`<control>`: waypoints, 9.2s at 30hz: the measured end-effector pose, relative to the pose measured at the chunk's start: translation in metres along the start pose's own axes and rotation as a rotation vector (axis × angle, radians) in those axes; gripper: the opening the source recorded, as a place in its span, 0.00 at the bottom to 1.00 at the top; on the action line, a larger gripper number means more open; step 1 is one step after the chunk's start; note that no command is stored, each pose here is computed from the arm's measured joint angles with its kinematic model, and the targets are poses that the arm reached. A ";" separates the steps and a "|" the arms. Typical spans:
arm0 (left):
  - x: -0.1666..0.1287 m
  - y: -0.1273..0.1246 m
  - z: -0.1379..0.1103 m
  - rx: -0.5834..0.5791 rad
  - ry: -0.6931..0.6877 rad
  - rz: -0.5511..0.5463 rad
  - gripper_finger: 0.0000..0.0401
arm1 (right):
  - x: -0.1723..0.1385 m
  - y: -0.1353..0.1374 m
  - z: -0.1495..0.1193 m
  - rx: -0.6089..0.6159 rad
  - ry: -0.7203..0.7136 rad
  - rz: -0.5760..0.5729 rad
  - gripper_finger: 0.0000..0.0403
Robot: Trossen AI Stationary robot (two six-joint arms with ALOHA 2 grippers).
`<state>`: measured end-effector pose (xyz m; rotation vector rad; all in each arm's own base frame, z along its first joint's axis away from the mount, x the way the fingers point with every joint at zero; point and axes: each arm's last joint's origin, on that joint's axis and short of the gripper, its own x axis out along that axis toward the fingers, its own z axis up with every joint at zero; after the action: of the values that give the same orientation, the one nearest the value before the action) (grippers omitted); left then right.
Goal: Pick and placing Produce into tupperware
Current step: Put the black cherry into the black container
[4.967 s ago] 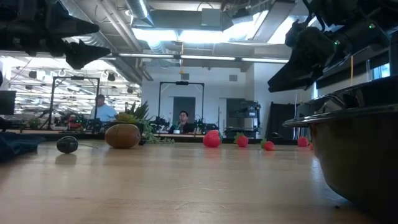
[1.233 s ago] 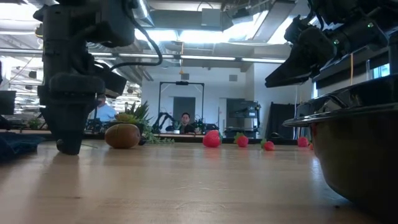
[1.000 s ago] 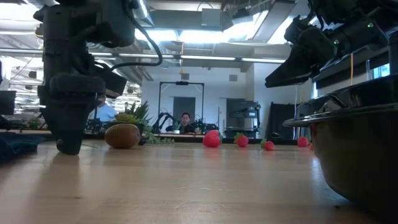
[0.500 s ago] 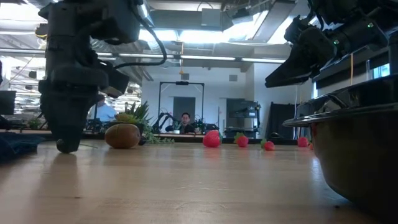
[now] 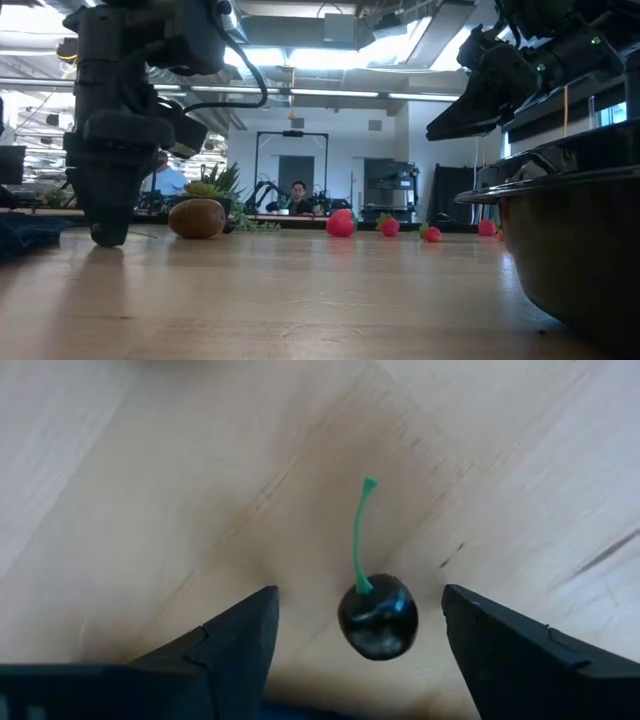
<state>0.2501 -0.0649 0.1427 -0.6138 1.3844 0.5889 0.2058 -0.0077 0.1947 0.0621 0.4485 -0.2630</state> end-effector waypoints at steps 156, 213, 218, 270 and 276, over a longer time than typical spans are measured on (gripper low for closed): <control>0.029 -0.187 0.045 0.810 -0.817 -0.938 0.27 | -0.001 0.001 -0.006 0.015 0.063 0.000 0.48; -0.165 0.129 0.142 0.309 -0.643 0.050 0.75 | 0.000 0.000 -0.006 -0.009 0.054 -0.002 0.48; -0.166 0.124 0.141 0.286 -0.650 0.029 0.78 | 0.000 0.000 -0.006 -0.012 0.055 -0.003 0.48; -0.026 0.089 0.169 0.283 -0.095 0.213 0.74 | 0.000 0.000 -0.004 -0.004 0.037 -0.001 0.48; -0.025 0.088 0.169 0.292 -0.093 0.214 0.74 | 0.000 0.000 -0.004 -0.004 0.037 -0.001 0.48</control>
<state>0.3053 0.1160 0.1774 -0.2035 1.4242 0.5636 0.2041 -0.0067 0.1914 0.0633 0.4854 -0.2622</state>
